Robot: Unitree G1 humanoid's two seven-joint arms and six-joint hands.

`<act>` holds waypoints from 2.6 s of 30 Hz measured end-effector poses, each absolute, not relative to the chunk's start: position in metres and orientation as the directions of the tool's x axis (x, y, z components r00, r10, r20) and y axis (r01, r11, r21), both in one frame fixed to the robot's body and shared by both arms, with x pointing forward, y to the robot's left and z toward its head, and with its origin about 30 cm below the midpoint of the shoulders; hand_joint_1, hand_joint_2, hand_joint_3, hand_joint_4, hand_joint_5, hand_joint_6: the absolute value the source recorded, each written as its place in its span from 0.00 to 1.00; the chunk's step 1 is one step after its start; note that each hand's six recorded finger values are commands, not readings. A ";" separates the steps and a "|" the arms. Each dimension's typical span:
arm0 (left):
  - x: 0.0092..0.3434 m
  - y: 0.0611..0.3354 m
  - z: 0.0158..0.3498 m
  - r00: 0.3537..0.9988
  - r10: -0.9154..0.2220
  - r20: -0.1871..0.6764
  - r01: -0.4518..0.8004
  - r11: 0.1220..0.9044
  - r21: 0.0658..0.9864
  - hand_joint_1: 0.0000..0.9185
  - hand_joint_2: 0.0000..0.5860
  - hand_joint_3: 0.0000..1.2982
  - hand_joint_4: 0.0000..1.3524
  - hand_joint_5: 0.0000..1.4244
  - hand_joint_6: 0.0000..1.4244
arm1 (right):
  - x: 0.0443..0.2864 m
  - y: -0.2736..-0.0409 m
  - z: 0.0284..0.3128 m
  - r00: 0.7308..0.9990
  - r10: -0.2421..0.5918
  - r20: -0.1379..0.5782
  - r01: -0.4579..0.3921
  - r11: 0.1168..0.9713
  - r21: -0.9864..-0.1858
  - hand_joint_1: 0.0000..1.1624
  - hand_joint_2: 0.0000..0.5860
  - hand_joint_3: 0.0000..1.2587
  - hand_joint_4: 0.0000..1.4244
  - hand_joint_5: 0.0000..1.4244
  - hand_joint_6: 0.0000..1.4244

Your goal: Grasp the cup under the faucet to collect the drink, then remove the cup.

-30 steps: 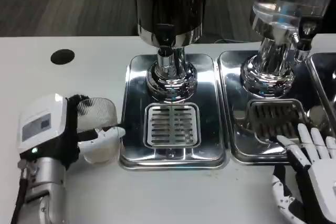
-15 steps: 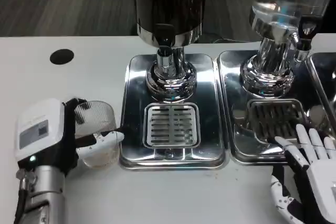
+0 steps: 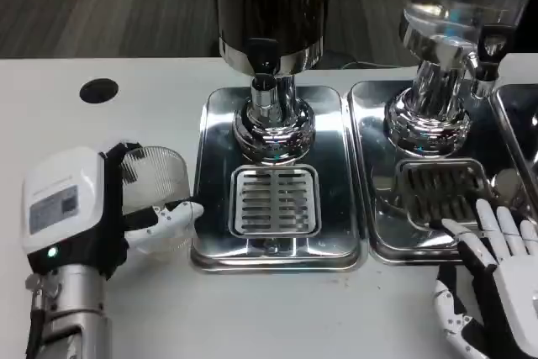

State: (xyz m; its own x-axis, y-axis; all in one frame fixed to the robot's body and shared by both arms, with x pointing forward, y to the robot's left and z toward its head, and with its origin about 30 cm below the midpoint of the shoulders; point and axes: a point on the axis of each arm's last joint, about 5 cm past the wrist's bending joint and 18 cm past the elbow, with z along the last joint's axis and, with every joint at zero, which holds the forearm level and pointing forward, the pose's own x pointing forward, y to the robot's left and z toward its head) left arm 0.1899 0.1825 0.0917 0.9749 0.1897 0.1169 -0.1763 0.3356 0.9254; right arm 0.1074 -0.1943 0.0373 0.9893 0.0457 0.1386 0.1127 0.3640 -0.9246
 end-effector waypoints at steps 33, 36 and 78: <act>0.237 0.114 0.090 0.986 0.015 0.164 -0.161 0.315 0.935 0.67 0.06 0.48 0.43 0.58 0.81 | 0.104 -0.201 0.042 0.987 0.013 0.159 0.142 0.373 -0.917 0.18 0.98 0.20 0.00 0.00 0.00; 0.241 0.104 0.087 0.986 -0.004 0.166 -0.156 0.318 0.935 0.67 0.06 0.48 0.43 0.58 0.81 | 0.103 -0.202 0.043 0.987 0.009 0.160 0.145 0.372 -0.917 0.18 0.99 0.20 0.00 0.00 0.00; 0.234 0.107 0.080 0.962 -0.024 0.271 -0.250 0.317 0.915 0.03 0.02 0.18 0.13 0.30 0.43 | 0.106 -0.203 0.043 0.987 -0.009 0.163 0.154 0.387 -0.909 0.17 0.98 0.20 0.00 0.00 0.00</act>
